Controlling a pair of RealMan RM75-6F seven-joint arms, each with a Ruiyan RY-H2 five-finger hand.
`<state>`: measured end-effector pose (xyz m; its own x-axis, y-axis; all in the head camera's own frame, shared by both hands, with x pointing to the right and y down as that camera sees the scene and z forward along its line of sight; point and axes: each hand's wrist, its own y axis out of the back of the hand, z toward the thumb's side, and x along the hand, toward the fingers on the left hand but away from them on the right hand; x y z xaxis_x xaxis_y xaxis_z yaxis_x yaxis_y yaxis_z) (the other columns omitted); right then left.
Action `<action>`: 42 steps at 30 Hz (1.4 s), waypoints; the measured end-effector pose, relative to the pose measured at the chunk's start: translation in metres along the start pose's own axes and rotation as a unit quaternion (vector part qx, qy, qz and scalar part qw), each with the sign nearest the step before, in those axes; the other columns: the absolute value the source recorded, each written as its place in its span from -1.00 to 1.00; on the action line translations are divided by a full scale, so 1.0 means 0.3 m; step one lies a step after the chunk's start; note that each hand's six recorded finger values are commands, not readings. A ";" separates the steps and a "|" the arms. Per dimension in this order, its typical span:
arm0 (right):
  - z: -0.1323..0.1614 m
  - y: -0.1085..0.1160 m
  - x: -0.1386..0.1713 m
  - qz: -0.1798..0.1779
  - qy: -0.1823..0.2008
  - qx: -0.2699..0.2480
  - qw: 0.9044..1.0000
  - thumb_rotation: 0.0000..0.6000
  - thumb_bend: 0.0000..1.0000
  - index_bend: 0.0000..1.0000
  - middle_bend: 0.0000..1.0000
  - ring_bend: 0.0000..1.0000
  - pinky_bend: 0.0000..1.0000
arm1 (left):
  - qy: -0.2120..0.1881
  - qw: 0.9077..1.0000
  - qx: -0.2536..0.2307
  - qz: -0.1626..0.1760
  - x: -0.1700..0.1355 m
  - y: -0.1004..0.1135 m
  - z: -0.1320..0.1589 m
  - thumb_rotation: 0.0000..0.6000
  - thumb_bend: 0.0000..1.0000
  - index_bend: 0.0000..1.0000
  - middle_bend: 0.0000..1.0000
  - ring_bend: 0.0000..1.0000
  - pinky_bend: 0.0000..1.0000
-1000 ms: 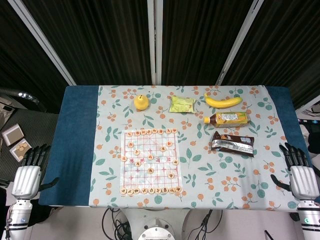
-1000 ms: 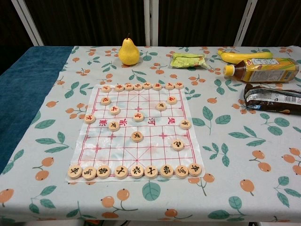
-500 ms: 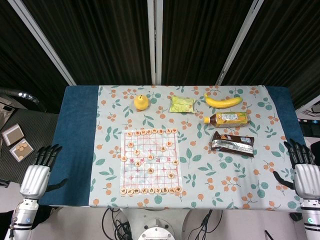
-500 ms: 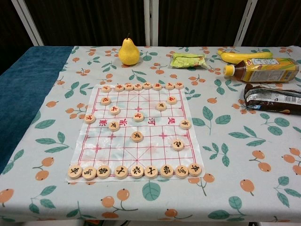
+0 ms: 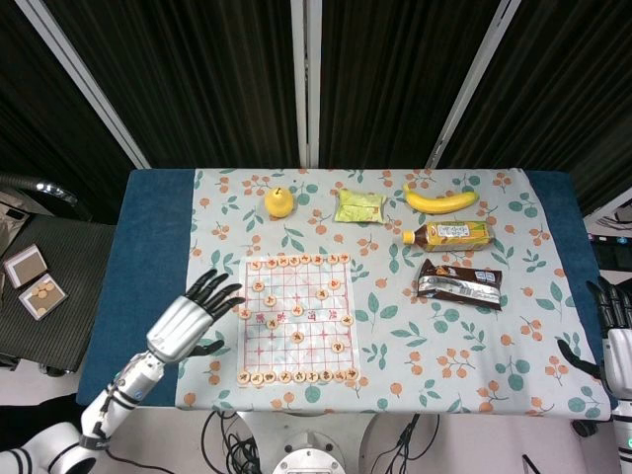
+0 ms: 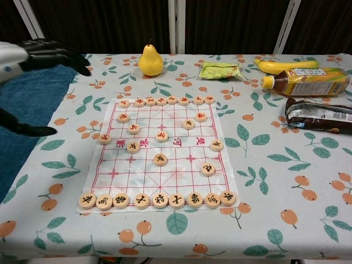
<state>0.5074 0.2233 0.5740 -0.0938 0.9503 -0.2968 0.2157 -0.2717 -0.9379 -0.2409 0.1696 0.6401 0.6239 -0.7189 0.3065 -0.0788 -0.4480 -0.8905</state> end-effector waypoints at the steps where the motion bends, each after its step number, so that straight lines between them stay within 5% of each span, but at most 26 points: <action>1: -0.007 0.008 0.005 -0.003 -0.001 -0.001 1.000 1.00 -0.75 -1.00 -1.00 -1.00 -1.00 | -0.008 1.000 0.002 -0.004 0.022 -0.012 0.013 1.00 -0.67 -0.56 -0.77 -1.00 -0.93; 7: -0.024 0.041 0.035 -0.016 0.001 -0.009 1.000 1.00 -0.75 -1.00 -1.00 -1.00 -1.00 | -0.032 0.998 0.013 -0.049 0.124 -0.108 0.053 1.00 -0.47 -0.50 -0.79 -1.00 -1.00; 17: -0.046 0.030 0.063 -0.007 -0.004 -0.011 1.000 1.00 -0.75 -1.00 -1.00 -1.00 -1.00 | 0.009 0.992 -0.012 -0.122 0.186 -0.248 0.009 1.00 -0.41 -0.37 -0.84 -1.00 -1.00; 42: -0.087 0.019 0.062 0.003 -0.024 -0.004 1.000 1.00 -0.72 -1.00 -1.00 -1.00 -1.00 | 0.002 0.993 -0.033 -0.116 0.267 -0.318 0.050 1.00 -0.43 -0.23 -0.84 -1.00 -1.00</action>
<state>0.5322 0.2435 0.5677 -0.1388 0.9403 -0.3109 0.2246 -0.2759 -0.9346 -0.1717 0.1628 0.7444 0.6286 -0.5934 0.5027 0.0158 -0.6365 -0.7711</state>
